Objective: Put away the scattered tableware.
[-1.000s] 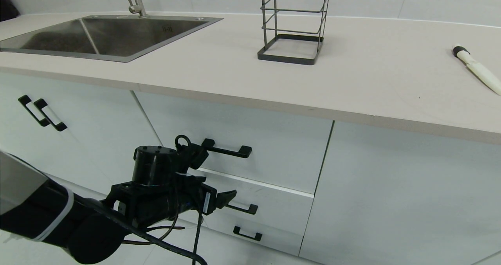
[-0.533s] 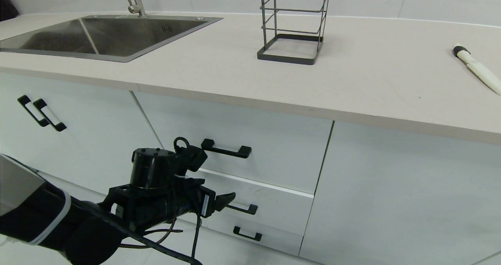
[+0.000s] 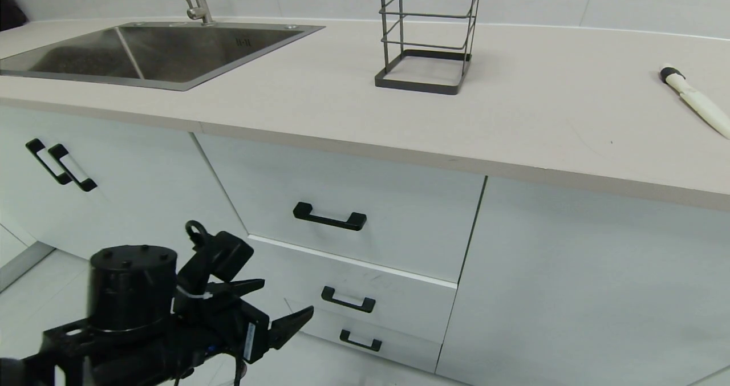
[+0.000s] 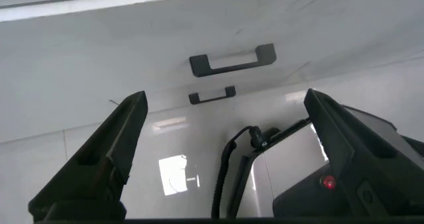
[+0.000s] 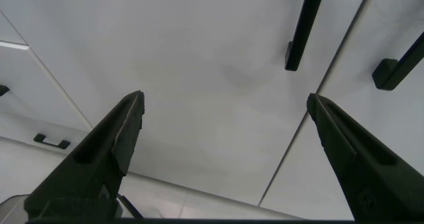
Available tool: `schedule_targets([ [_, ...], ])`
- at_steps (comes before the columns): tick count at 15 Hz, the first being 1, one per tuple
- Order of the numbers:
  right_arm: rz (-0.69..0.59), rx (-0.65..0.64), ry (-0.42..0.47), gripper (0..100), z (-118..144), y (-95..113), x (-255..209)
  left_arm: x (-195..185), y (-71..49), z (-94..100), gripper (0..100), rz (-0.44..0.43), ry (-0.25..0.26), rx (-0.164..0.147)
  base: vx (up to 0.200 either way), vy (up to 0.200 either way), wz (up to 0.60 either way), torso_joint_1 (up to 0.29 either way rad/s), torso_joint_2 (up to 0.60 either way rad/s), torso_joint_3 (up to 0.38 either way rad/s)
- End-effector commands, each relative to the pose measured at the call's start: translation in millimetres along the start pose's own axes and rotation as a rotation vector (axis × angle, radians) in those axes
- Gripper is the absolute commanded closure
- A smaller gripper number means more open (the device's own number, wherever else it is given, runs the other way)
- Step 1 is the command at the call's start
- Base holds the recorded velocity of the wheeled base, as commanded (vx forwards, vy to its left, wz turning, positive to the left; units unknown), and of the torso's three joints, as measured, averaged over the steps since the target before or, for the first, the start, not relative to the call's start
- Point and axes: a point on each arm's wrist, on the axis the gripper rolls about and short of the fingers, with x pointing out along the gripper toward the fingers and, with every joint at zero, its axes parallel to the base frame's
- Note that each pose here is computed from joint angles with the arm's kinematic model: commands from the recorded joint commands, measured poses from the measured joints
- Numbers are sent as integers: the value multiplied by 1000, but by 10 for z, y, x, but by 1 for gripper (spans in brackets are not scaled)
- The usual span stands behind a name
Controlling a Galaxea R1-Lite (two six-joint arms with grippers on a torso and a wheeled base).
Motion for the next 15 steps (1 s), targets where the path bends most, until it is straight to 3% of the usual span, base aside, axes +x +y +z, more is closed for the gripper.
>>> schedule_targets([
  [1, 0, 0, 1, 0, 0, 0, 1, -450, -42, 1, 0, 5, -128, 9, 0, 0, 0, 0, 0, 0],
  [5, 0, 0, 1, 0, 0, 0, 1, -919, 25, -216, 0, 94, -237, -15, 0, 0, 0, 0, 0, 0],
  [10, 1, -6, 2, 0, -1, 0, 1, -1520, -19, -501, 0, 260, -489, 10, 0, 0, 0, 0, 0, 0],
  [13, 1, -5, 2, 0, -1, 0, 1, -1744, -120, -761, 0, 324, -549, 21, 0, 0, 0, 0, 0, 0],
  [15, 1, -5, 4, 0, -1, 0, 2, -1828, -203, -1027, 0, 366, -528, 49, 0, 0, -300, 1, -1, -4],
])
